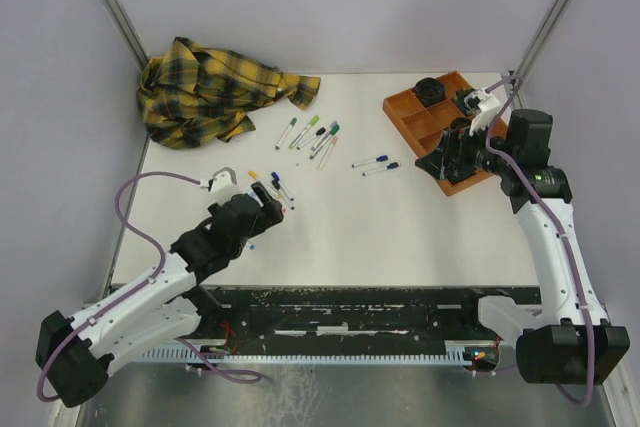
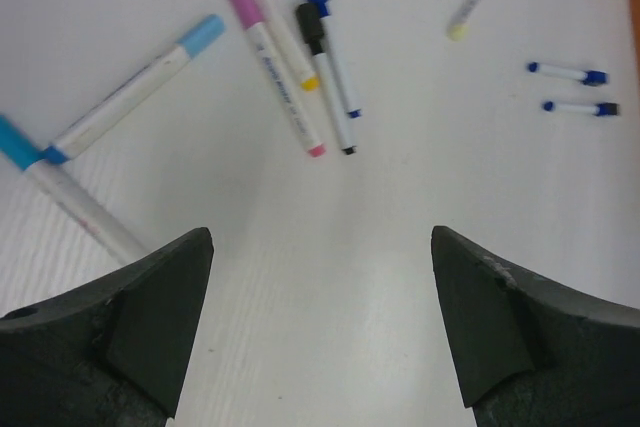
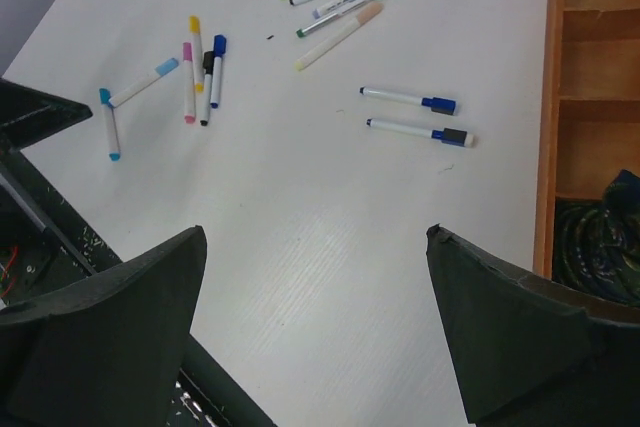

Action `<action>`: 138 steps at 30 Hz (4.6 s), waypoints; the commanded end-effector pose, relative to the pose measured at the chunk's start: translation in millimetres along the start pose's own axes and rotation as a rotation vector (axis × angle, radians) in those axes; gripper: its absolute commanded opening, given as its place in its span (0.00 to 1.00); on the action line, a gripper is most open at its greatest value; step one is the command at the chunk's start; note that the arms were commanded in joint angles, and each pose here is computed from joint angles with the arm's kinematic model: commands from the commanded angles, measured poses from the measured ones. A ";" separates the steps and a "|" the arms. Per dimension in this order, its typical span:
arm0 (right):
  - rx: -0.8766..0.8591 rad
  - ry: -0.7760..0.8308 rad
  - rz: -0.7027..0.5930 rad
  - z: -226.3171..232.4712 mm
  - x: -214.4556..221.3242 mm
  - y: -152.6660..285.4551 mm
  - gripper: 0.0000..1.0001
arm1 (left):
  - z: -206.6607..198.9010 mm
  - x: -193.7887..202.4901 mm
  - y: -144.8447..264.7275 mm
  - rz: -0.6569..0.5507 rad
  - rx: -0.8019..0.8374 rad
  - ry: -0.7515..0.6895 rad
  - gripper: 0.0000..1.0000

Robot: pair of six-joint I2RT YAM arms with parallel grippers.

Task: Open the pen caps
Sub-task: Pick up the pen from the center of the board.

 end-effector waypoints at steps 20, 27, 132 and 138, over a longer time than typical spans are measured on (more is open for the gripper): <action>-0.161 0.158 0.009 12.7 6.5 -14.7 0.99 | 75.8 13.0 -39.8 -0.179 -0.608 0.039 0.55; -0.164 0.158 0.014 13.0 6.8 -15.5 0.99 | 90.2 21.8 -47.6 -0.139 -0.653 0.030 0.53; -0.788 -0.191 -0.445 116.6 1.0 -58.9 0.40 | -167.4 72.3 24.9 -0.081 1.216 0.106 0.03; -0.803 -0.149 -0.437 117.0 -2.5 -58.0 0.12 | -162.6 77.5 20.9 -0.050 1.184 0.105 0.20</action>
Point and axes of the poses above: each gripper's point midway between its finger pads, its own y axis back along the fingers, its own z axis along the line the jaws close on, x = y × z, the point moved 9 cm from there along y, back along the fingers, and after that the axes turned 14 degrees about y, right-handed, at the moved point
